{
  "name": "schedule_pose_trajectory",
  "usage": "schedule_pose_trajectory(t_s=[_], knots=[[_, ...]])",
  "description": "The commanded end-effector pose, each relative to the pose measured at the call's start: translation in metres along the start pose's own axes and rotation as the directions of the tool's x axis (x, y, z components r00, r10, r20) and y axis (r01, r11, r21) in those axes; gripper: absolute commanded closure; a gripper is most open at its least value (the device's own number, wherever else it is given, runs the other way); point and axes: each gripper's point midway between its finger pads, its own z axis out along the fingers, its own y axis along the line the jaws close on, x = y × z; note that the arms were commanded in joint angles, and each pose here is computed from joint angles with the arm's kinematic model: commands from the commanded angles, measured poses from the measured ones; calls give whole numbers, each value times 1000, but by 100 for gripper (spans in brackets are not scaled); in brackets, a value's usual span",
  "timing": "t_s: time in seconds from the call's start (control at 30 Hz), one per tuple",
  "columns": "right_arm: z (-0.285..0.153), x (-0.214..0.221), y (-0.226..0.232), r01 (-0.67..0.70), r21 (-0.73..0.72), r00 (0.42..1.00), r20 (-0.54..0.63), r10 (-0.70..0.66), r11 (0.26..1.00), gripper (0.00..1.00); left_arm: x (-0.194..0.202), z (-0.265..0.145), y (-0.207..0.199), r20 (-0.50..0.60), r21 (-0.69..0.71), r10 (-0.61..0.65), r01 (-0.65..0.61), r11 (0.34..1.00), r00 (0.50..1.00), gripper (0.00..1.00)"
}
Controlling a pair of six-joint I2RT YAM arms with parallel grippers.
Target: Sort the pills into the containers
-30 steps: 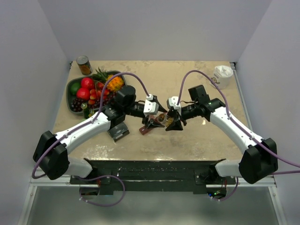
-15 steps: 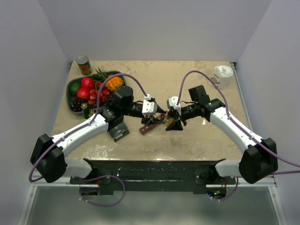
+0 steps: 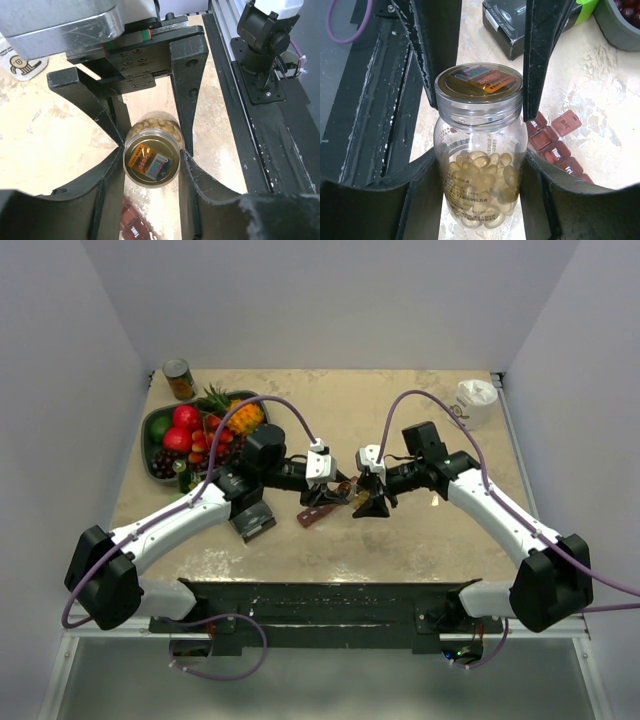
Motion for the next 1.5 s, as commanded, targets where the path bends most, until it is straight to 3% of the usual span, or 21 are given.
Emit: schedule_pose_trajectory(t_s=[0.0, 0.07, 0.1, 0.17, 0.27, 0.3, 0.33, 0.37, 0.4, 0.5, 0.6, 0.63, 0.8, 0.87, 0.97, 1.03, 1.13, 1.17, 1.2, 1.3, 1.47], knots=[[-3, -8, -3, 28, 38, 999, 17, -29, 999, 98, -27, -4, 7, 88, -68, -63, 69, 995, 994, 100], [-4, -4, -8, 8, 72, 1000, -2, -8, 997, 99, -28, -8, 18, 100, -154, -151, 165, 974, 983, 100], [-4, -3, -13, 16, 98, 1000, -7, -15, 995, 99, -27, -8, 18, 113, -174, -261, 278, 945, 959, 100], [-6, 1, -19, -15, 146, 1000, -15, 17, 989, 100, -19, -11, 25, 127, -241, -357, 378, 894, 925, 100], [-9, 7, -35, -28, 242, 999, -35, 37, 970, 100, -5, -19, 35, 247, -343, -557, 609, 715, 793, 100], [-10, 8, -41, -21, 275, 999, -38, 33, 961, 100, -2, -19, 34, 301, -336, -648, 713, 615, 700, 100], [-11, 11, -43, -34, 288, 998, -42, 48, 957, 100, 4, -20, 34, 334, -342, -690, 765, 546, 642, 100], [-11, 11, -46, -39, 301, 998, -42, 54, 953, 100, 20, -24, 40, 388, -385, -726, 816, 432, 567, 100], [-11, 11, -48, -35, 312, 998, -40, 50, 949, 100, 21, -22, 37, 438, -337, -784, 889, 311, 440, 100], [-12, 12, -54, -44, 338, 997, -43, 62, 940, 100, 25, -18, 34, 489, -281, -838, 953, 110, 241, 100], [-12, 13, -54, -52, 340, 997, -40, 70, 939, 100, 15, -13, 34, 530, -206, -837, 978, 27, 135, 97], [-12, 14, -54, -55, 343, 997, -39, 73, 938, 100, 13, -12, 34, 527, -197, -840, 980, 26, 129, 85], [-14, 15, -54, -54, 345, 997, -33, 70, 937, 100, 9, -18, 36, 523, -232, -828, 968, 91, 203, 55], [-14, 15, -52, -56, 336, 997, -29, 70, 940, 100, 5, -26, 36, 536, -230, -811, 965, 128, 236, 36], [-13, 14, -50, -53, 323, 998, -23, 64, 945, 100, 2, -35, 34, 533, -226, -791, 952, 206, 298, 15], [-12, 13, -47, -49, 309, 998, -20, 58, 950, 100, 1, -43, 35, 525, -245, -767, 929, 277, 367, 3], [-12, 13, -44, -41, 292, 999, -18, 48, 956, 100, -2, -52, 29, 485, -278, -717, 865, 417, 501, 1], [-12, 13, -42, -40, 284, 999, -19, 48, 958, 100, 3, -57, 28, 471, -326, -703, 845, 423, 534, 1], [-12, 14, -40, -45, 275, 998, -20, 52, 960, 100, 6, -62, 29, 437, -381, -652, 785, 489, 619, 1], [-12, 13, -36, -31, 251, 999, -20, 37, 968, 100, 6, -73, 23, 363, -447, -557, 664, 600, 747, 1], [-9, 12, -28, -12, 200, 1000, -14, 15, 980, 100, -9, -80, 5, 235, -424, -371, 438, 793, 898, 1]])
